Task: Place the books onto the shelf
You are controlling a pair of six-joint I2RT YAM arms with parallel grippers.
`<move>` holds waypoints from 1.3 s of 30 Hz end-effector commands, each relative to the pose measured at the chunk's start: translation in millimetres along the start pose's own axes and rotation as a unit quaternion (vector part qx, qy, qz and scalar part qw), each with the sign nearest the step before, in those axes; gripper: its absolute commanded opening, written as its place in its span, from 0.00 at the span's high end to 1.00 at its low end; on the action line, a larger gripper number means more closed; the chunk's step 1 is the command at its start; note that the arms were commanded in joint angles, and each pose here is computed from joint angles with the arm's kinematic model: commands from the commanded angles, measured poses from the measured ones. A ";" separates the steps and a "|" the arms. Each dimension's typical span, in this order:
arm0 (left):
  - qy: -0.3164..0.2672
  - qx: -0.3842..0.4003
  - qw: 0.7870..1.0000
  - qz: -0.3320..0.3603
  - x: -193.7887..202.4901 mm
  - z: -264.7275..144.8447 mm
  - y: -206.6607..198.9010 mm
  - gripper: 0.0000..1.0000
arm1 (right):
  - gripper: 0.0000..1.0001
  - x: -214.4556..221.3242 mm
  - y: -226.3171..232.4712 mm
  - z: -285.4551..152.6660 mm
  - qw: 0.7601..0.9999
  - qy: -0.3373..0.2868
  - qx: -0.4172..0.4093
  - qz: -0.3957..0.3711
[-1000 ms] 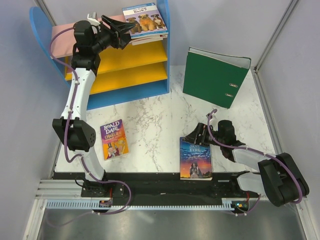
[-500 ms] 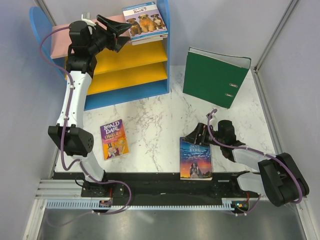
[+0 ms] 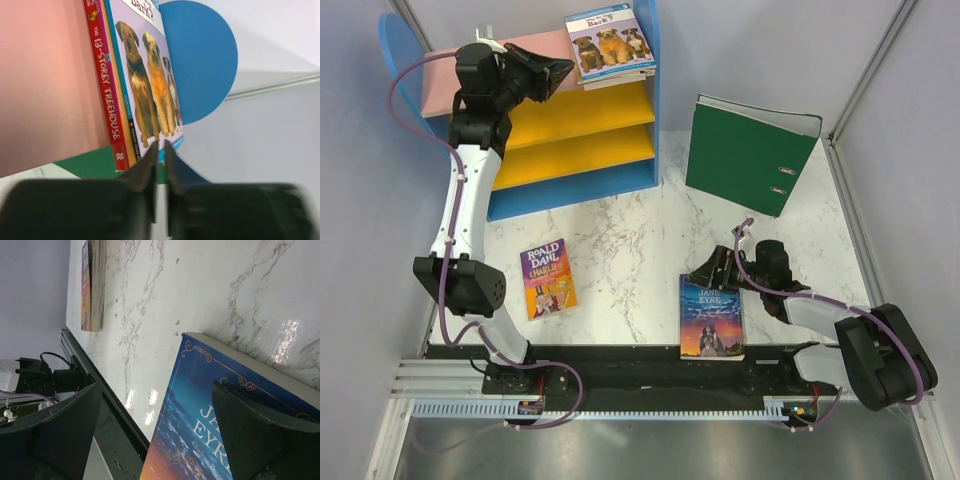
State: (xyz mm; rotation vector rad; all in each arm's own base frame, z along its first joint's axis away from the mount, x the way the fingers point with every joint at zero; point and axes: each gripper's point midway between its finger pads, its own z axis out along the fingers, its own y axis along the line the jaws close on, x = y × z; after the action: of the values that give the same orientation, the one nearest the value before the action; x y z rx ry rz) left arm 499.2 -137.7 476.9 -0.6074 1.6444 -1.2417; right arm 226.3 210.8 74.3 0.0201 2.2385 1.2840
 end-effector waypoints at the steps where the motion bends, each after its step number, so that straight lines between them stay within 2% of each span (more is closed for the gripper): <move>1: -0.028 -0.002 0.999 0.041 -9.1 -7.9 -5.2 0.98 | 0.02 6.9 -6.9 0.7 1.000 0.011 0.011 0.007; 10: -0.071 -0.057 0.991 0.095 -19.2 -7.5 15.1 0.98 | 0.02 7.5 -8.1 2.0 1.000 0.014 0.011 0.010; 16: -0.091 -0.105 0.966 0.216 -7.5 2.6 22.0 0.98 | 0.02 7.6 -8.1 2.1 1.000 0.014 0.010 0.009; 22: -0.121 -0.170 0.935 0.287 -4.4 5.5 37.9 0.98 | 0.02 7.9 -7.7 1.9 1.000 0.014 0.009 0.009; 25: -0.141 -0.198 0.925 0.293 -13.0 0.4 45.2 0.98 | 0.02 8.4 -7.2 2.0 1.000 0.015 0.009 0.009; 34: -0.154 -0.219 0.915 0.300 -20.9 -6.9 50.0 0.98 | 0.02 8.9 -7.5 2.4 1.000 0.017 0.007 0.011; 37: -0.156 -0.223 0.916 0.296 -20.3 -22.0 50.3 0.98 | 0.02 8.4 -6.3 2.1 1.000 0.017 0.006 0.009; 38: -0.160 -0.206 0.919 0.296 -20.6 -36.7 34.3 0.98 | 0.02 7.8 -5.8 1.9 1.000 0.016 0.005 0.008; 39: -0.144 -0.209 0.920 0.298 -12.3 -40.9 42.2 0.98 | 0.02 6.9 -5.2 2.1 1.000 0.016 0.005 0.007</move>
State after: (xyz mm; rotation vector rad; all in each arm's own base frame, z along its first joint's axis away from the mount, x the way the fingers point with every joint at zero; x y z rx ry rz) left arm 508.3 -109.1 433.3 -0.4840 1.6731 -0.3808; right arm 226.5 212.8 73.9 0.0163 2.2365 1.3020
